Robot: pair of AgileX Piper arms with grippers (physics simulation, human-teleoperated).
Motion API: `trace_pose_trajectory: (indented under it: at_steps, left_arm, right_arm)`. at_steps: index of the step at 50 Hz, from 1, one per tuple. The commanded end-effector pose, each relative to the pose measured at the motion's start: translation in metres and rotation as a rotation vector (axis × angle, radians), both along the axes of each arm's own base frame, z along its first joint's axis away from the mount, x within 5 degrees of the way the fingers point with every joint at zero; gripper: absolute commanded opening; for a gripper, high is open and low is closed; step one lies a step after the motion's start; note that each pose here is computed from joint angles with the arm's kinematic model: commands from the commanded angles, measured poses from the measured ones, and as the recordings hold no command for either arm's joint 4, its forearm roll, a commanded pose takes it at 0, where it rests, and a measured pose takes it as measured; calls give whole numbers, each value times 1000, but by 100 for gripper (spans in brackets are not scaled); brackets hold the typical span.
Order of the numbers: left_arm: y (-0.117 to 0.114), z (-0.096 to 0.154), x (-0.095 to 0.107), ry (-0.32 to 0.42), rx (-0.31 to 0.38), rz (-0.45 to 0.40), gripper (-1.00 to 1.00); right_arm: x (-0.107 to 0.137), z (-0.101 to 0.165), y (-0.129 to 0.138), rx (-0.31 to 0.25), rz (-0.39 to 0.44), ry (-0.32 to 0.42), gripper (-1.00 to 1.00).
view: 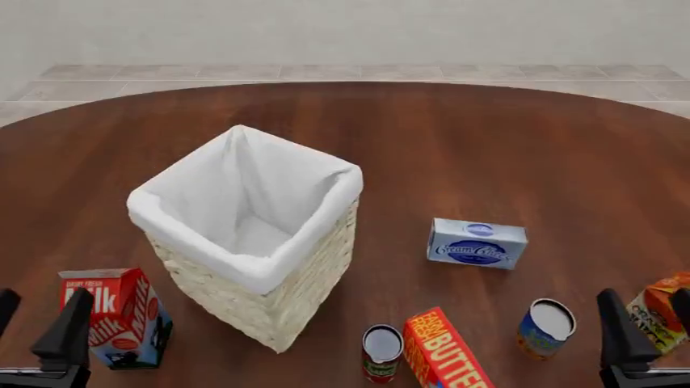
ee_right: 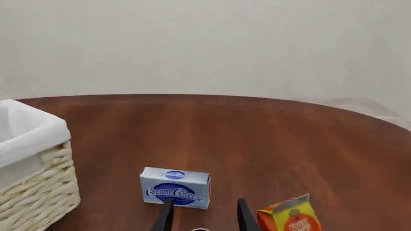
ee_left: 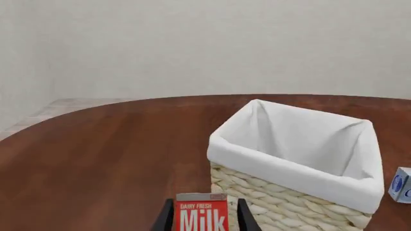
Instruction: Pick up the alphabet soup and the tomato sauce, and put them in the basket.
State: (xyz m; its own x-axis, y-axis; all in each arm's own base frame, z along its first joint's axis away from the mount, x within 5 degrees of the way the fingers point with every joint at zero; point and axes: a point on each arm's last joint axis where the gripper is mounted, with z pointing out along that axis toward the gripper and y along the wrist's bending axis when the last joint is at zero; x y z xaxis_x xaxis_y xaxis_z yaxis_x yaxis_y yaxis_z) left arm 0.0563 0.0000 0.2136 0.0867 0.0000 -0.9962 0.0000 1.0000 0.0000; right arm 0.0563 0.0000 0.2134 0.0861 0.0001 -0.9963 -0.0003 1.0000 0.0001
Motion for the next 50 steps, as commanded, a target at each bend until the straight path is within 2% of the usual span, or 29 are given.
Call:
trace_pose_trajectory:
  at_steps: [1,32,38,43,45,48,50]
  left_arm:
    - [0,1,0,1,0,0,100]
    - [0,1,0,1,0,0,100]
    - [0,1,0,1,0,0,100]
    - [0,1,0,1,0,0,100]
    - [0,1,0,1,0,0,100]
    - [0,1,0,1,0,0,100]
    - [0,1,0,1,0,0,100]
  right_arm:
    - [1,1,0,4,1,4,100]
    - [2,2,0,8,1,12,100]
    - [2,9,0,7,-1,11,100]
    - [5,16,0,28,7,22,100]
    - [6,19,1,14,14,26,100]
    - [9,24,1,49,20,50,100]
    - [9,27,2,34,28,48,100]
